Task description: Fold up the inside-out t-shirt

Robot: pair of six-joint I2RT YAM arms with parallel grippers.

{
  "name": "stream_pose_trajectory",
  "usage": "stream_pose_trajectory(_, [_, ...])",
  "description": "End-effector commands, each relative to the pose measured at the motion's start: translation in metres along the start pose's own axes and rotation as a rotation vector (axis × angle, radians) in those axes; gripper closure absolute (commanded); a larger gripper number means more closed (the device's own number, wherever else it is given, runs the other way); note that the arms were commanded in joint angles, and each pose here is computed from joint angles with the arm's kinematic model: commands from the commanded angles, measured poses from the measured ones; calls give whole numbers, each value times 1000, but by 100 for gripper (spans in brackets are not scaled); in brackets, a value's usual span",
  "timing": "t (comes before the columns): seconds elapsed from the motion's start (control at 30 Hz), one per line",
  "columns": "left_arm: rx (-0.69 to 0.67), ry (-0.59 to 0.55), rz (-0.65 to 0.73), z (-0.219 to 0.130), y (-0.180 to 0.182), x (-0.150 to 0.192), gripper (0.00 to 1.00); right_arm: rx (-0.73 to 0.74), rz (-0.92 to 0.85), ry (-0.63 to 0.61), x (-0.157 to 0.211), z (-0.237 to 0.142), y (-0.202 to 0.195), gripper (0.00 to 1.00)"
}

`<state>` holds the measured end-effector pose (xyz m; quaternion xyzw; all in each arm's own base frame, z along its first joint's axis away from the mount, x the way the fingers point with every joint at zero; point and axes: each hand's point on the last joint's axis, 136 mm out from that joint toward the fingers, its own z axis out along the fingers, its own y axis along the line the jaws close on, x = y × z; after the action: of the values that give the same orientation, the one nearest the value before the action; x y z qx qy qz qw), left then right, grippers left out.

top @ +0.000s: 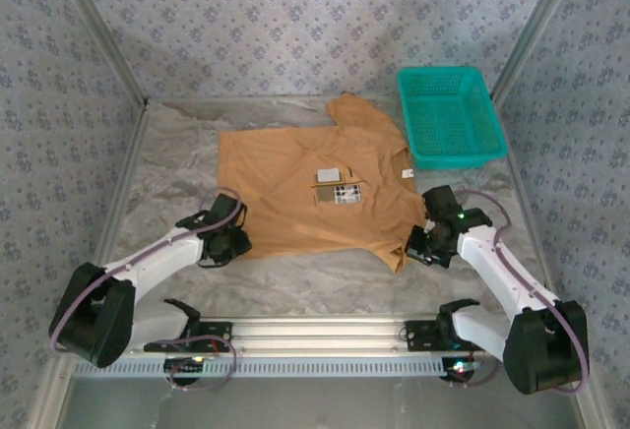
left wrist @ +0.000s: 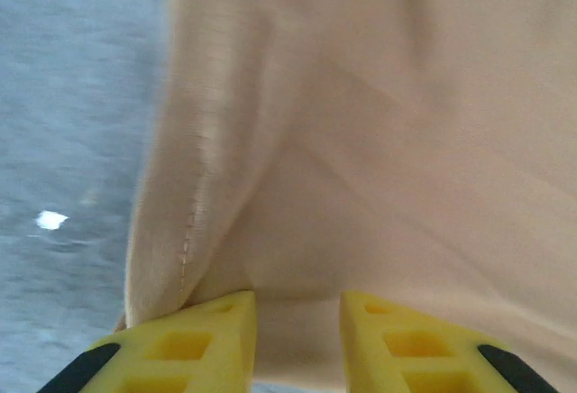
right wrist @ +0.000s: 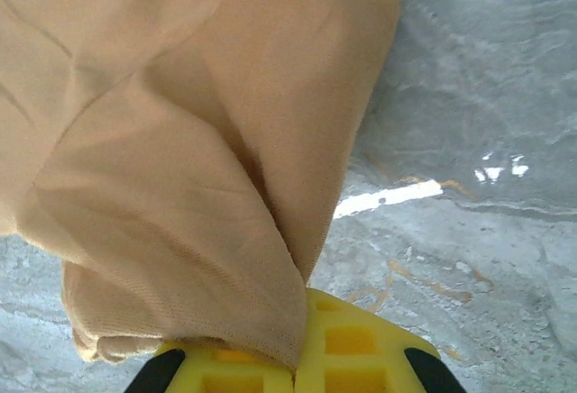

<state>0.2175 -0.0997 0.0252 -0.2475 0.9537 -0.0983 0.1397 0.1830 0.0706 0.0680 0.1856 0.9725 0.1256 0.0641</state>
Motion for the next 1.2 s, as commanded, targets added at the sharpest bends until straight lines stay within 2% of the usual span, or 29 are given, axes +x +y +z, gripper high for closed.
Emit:
stream_pose_trajectory(0.0, [-54,-13,-53,-3,32,-2,71,12,75,-4,0,-4,-13,100])
stream_pose_trajectory(0.1, [-85,-27,-106,-9,59,-3,71,0,137,-19,-3,-5,-22,100])
stream_pose_trajectory(0.2, [-68,-57,-150,-12,70,-7,71,-26,182,-43,-8,-7,-26,100])
stream_pose_trajectory(0.53, [-15,-35,-77,-13,34,-17,70,-60,160,-43,-10,-2,-18,100])
stream_pose_trajectory(0.57, [-7,-42,-72,-15,30,-20,70,-62,157,-42,-10,-2,-17,93])
stream_pose_trajectory(0.63, [11,-65,-54,-26,19,-31,70,-61,156,-49,-11,-6,-16,66])
stream_pose_trajectory(0.7, [22,-105,-26,-41,8,-46,70,-43,154,-70,-16,-14,-17,49])
stream_pose_trajectory(0.73, [30,-132,-11,-50,1,-56,70,-30,153,-87,-19,-20,-18,45])
stream_pose_trajectory(0.8, [71,-168,19,-61,-18,-73,70,-7,143,-136,-27,-33,-18,43])
stream_pose_trajectory(0.9, [139,-154,50,-60,-53,-91,70,30,107,-229,-45,-54,-13,40])
stream_pose_trajectory(1.03, [204,-70,54,-27,-93,-100,70,22,61,-317,-74,-64,19,39])
stream_pose_trajectory(1.17, [174,14,45,17,-104,-109,71,-57,-35,-296,-100,-35,80,39])
